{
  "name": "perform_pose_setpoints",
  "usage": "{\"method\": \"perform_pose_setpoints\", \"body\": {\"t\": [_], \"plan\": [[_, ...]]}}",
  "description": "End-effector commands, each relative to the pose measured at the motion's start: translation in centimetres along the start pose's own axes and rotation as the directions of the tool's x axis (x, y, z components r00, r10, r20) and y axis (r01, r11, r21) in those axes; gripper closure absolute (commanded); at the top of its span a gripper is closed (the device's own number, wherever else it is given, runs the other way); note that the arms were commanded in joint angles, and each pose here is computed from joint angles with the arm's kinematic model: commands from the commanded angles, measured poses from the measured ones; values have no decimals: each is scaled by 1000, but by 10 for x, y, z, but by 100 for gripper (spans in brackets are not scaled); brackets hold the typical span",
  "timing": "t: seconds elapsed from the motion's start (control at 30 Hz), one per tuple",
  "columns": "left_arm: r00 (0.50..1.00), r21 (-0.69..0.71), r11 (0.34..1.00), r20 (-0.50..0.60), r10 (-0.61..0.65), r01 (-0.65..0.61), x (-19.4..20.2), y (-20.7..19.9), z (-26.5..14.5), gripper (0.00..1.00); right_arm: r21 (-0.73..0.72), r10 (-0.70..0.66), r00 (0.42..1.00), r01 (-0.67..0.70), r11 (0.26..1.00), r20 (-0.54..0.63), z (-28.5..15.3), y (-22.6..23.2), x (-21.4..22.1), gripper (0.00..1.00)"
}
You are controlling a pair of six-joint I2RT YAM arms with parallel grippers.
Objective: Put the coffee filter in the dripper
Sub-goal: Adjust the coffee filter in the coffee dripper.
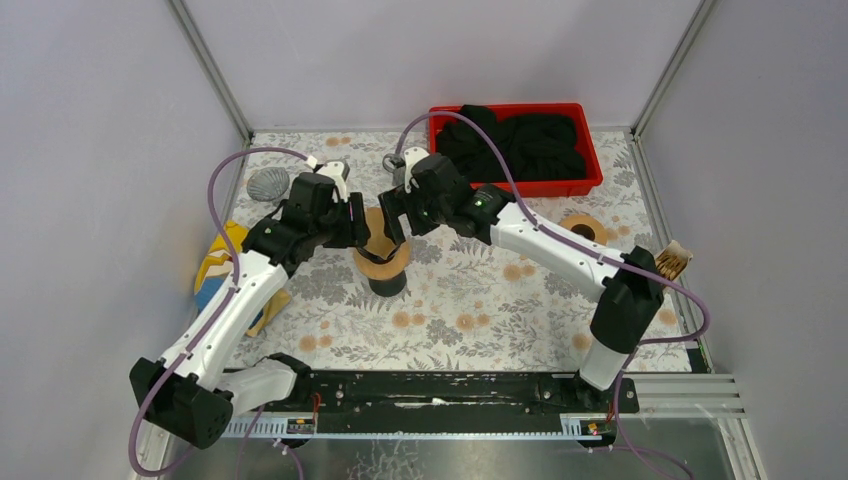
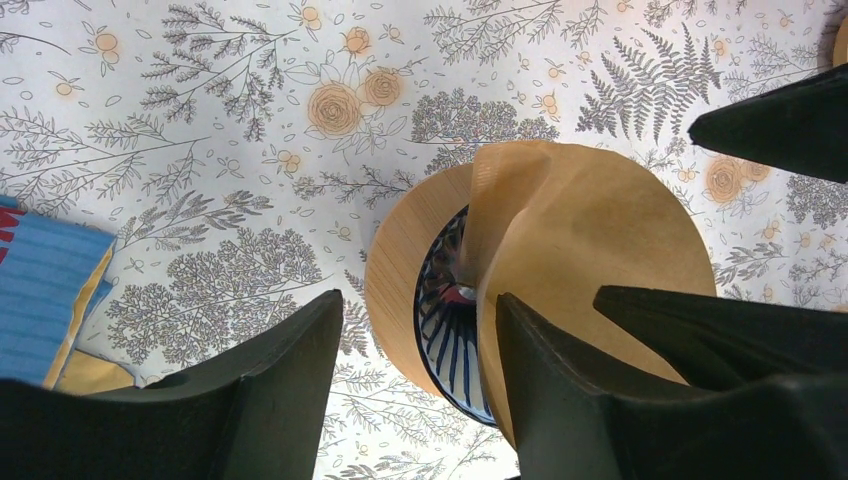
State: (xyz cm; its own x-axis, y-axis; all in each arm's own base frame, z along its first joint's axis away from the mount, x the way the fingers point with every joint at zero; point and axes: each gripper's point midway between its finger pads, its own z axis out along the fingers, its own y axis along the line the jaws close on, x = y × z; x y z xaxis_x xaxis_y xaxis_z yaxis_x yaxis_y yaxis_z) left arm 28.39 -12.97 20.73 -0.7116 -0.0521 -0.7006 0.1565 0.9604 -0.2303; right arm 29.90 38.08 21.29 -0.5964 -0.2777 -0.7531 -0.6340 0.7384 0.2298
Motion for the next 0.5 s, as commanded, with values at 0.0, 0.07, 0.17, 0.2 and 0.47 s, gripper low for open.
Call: {"method": "perform_pose_setpoints", "body": {"t": [0.0, 0.07, 0.17, 0.2, 0.47], "plan": [[999, -2, 1000, 40, -16, 16, -9, 0, -6, 38, 24, -17, 999, 16, 1000, 29, 2, -1, -12, 6], [1000, -20, 1000, 25, -16, 16, -4, 3, -2, 41, 23, -17, 1000, 16, 1000, 22, 4, 0, -11, 6], [1000, -38, 999, -5, -17, 17, 6, 8, 3, 45, 32, -18, 1000, 18, 999, 11, 6, -3, -8, 6], [1000, -43, 999, -9, -16, 16, 8, 9, 4, 46, 34, -19, 1000, 19, 999, 8, 7, -3, -7, 6], [999, -68, 998, -49, -13, 10, 20, 15, 14, 48, 57, -22, 999, 24, 998, -27, 18, -9, 5, 6]]}}
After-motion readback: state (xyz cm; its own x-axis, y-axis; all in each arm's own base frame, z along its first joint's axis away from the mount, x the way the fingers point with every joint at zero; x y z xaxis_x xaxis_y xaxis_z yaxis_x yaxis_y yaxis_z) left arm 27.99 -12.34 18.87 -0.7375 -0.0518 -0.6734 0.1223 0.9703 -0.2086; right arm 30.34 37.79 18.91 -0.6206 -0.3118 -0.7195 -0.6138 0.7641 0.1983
